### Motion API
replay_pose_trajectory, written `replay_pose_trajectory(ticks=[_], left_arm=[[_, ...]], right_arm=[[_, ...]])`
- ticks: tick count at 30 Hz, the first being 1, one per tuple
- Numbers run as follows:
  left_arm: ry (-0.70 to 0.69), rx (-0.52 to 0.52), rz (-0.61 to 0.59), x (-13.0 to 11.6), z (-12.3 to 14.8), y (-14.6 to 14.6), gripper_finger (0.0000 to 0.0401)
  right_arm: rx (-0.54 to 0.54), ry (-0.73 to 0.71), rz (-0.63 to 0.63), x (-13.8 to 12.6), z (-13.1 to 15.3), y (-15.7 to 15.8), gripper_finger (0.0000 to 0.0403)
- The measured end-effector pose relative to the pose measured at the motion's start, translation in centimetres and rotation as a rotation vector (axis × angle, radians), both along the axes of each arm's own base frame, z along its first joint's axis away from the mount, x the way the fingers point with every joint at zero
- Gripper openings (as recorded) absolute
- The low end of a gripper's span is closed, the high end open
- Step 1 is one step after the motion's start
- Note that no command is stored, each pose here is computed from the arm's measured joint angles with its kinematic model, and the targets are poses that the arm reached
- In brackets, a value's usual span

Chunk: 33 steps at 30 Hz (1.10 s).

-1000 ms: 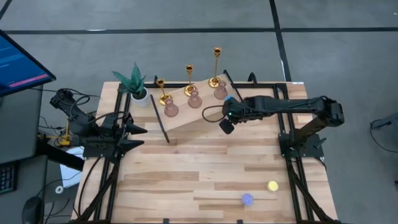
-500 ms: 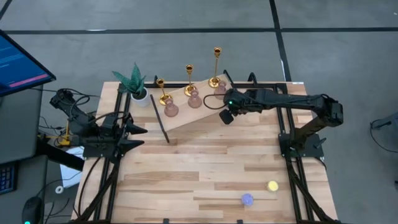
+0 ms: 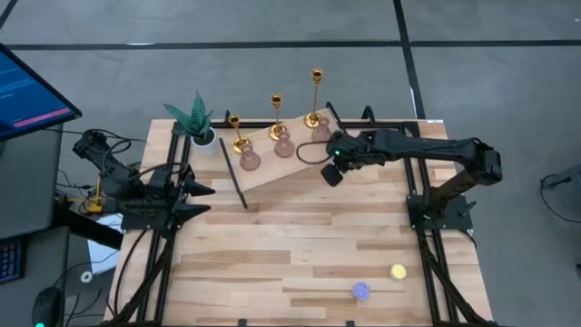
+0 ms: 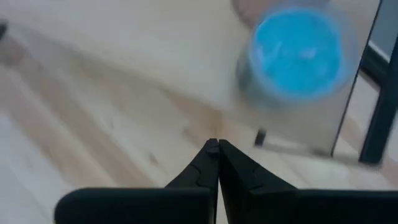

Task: Pick & Place candle stick holders
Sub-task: Put the yellow scented candle on the shelf

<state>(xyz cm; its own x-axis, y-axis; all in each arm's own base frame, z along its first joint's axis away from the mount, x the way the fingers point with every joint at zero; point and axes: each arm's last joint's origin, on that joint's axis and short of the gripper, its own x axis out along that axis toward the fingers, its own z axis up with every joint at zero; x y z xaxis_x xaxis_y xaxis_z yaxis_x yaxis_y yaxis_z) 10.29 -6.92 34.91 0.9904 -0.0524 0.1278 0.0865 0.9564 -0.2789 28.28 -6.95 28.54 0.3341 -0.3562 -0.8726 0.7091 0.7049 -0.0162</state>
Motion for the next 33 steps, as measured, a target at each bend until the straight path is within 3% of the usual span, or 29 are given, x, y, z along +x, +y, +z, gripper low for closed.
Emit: replay_pose_trajectory(ticks=[7, 12, 18, 26, 29, 33], left_arm=[[0.000, 0.000, 0.000, 0.0, 0.0, 0.0, 0.0214], [0.000, 0.000, -0.001, 0.0, 0.0, 0.0, 0.0214], [-0.005, -0.003, -0.056, 0.0, 0.0, -0.2, 0.0214], [-0.008, -0.002, -0.079, 0.0, 0.0, -0.2, 0.0214], [-0.008, -0.001, -0.079, 0.0, 0.0, -0.2, 0.0214], [-0.008, -0.002, -0.079, 0.0, 0.0, -0.2, 0.0214]], right_arm=[[0.070, 0.155, 0.005, -1.5, 2.7, 3.4, 0.0000], [0.095, 0.264, -0.008, -2.7, 3.1, 6.0, 0.0018], [0.126, 0.376, -0.002, -4.2, 3.1, 9.6, 0.0108], [0.224, 0.367, 0.014, -5.5, 3.1, 14.4, 0.0264], [0.229, 0.359, -0.008, -6.0, 3.0, 15.8, 0.0294], [0.244, 0.402, -0.049, -6.9, 1.8, 17.0, 0.0306]])
